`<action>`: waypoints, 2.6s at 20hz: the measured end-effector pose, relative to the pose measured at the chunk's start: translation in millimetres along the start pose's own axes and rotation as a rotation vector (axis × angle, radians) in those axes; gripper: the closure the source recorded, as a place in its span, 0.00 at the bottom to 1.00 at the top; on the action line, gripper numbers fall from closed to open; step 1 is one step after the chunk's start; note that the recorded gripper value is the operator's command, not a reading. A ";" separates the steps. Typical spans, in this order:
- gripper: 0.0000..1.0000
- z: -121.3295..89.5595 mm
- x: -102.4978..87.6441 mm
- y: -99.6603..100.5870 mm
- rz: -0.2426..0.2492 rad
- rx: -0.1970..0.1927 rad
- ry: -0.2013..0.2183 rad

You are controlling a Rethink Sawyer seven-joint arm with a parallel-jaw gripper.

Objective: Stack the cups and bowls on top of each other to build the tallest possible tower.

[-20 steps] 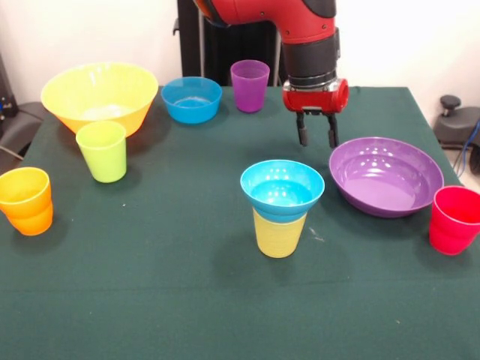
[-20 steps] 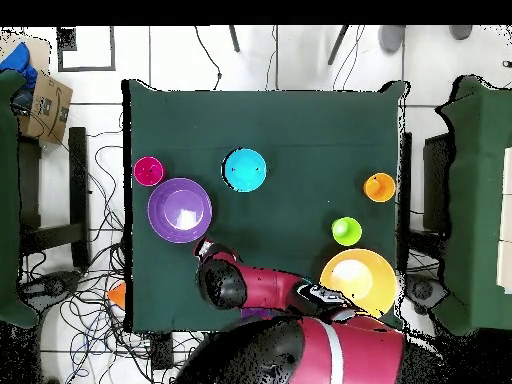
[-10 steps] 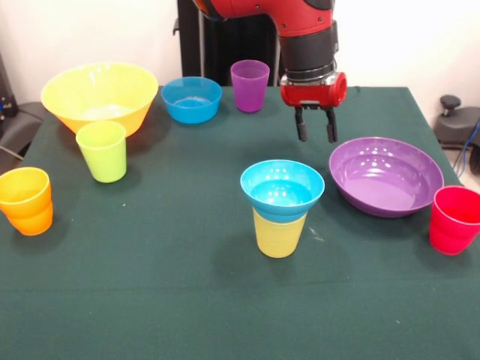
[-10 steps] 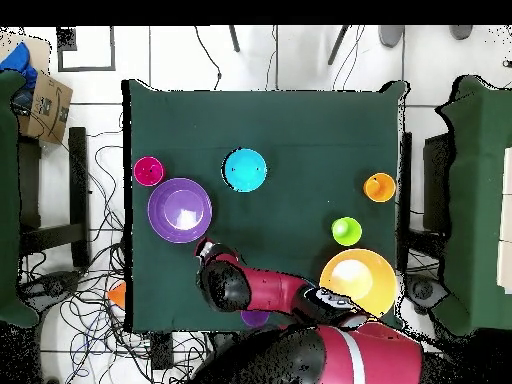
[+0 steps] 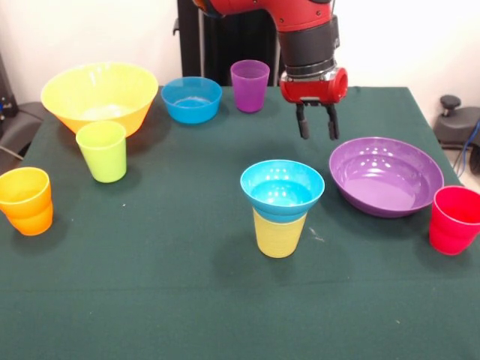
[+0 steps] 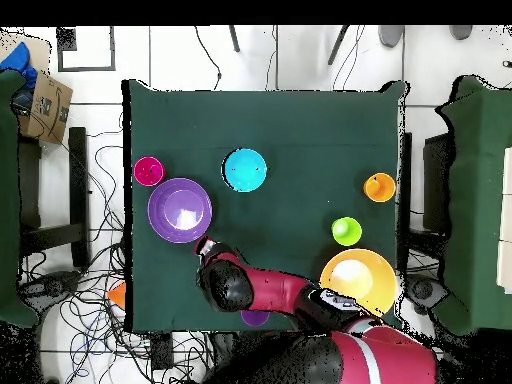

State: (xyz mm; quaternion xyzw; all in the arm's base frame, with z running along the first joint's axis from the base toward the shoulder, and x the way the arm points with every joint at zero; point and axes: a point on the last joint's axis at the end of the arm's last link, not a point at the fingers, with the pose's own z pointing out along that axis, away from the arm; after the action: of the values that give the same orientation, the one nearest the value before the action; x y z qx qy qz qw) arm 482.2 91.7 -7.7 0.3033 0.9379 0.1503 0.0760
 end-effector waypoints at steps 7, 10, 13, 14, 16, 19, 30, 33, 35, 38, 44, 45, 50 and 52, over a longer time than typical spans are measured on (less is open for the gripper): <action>0.00 0.6 0.9 3.6 0.039 -0.007 0.003; 0.00 0.9 1.5 4.0 0.051 -0.008 0.003; 0.00 2.7 3.1 5.0 0.065 -0.008 0.003; 0.00 3.2 3.7 5.5 0.069 -0.009 0.003; 0.00 4.4 5.2 8.1 0.078 -0.010 0.000; 0.00 5.4 7.1 11.7 0.086 -0.013 -0.004; 0.00 9.4 16.1 25.9 0.084 -0.029 -0.020; 0.00 13.5 20.2 30.6 0.085 -0.034 -0.026; 0.00 18.7 25.4 32.7 0.089 -0.033 -0.021; 0.00 24.4 32.6 34.4 0.090 -0.030 -0.013; 0.00 35.9 47.3 35.8 0.088 -0.017 0.000; 0.00 37.2 48.7 35.5 0.088 -0.014 0.002; 0.00 44.8 56.6 36.5 0.087 0.014 0.002; 0.00 47.2 59.4 36.6 0.081 0.033 -0.006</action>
State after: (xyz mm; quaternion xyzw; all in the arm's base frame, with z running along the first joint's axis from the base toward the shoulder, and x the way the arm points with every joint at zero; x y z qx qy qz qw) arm 465.4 166.2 -43.3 0.3425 0.9271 0.1369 0.0676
